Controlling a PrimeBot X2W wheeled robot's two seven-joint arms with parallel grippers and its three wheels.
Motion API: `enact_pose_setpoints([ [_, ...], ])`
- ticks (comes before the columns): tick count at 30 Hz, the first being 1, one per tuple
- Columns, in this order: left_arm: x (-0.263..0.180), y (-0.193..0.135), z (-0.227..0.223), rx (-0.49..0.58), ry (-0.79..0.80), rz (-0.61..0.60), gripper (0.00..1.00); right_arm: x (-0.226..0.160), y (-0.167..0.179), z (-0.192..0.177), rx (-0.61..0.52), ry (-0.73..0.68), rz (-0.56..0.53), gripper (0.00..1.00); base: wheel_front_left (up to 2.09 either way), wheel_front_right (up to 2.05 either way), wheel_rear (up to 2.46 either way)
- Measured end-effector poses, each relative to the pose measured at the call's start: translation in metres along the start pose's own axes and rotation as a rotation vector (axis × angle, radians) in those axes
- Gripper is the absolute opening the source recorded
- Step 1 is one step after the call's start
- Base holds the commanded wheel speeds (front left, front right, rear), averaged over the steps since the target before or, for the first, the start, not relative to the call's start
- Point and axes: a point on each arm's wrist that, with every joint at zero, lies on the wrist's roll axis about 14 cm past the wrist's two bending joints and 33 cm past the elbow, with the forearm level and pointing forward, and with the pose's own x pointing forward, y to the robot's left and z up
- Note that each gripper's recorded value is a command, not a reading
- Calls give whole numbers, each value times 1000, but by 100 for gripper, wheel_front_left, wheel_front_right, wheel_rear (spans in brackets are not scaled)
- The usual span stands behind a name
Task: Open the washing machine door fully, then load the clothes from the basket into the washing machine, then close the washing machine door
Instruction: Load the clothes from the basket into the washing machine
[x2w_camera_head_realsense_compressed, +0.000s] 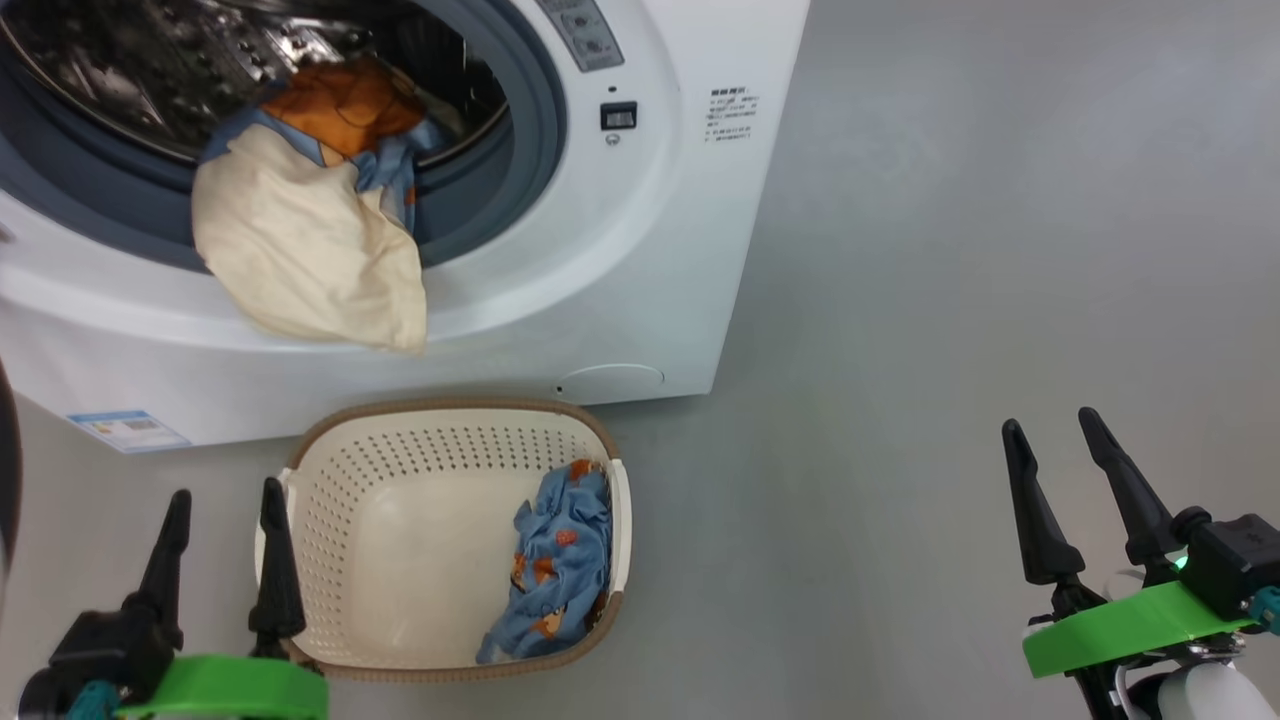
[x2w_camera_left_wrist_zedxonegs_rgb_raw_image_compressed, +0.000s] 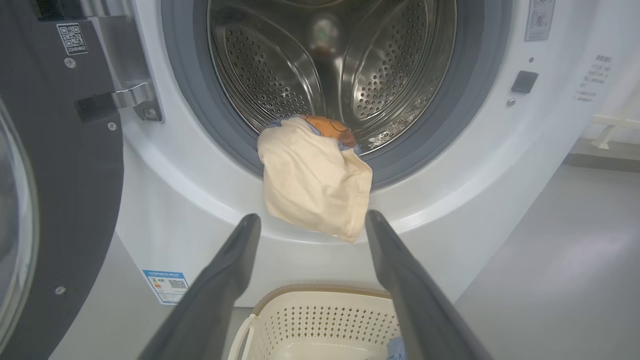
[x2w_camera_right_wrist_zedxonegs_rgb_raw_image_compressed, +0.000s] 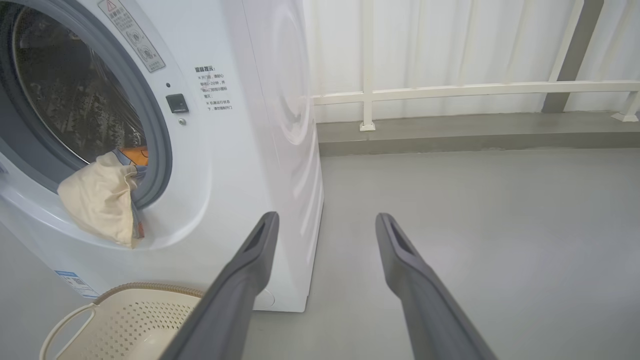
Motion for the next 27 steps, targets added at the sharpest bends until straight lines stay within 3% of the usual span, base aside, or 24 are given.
enact_pose_setpoints([
  [16,74,-5,-30,-2,71,-32,100,44,7,-16,8,21,25,100,0,0,0],
  [27,122,7,-65,-7,141,-24,100,71,9,-49,30,77,23,100,0,0,0],
])
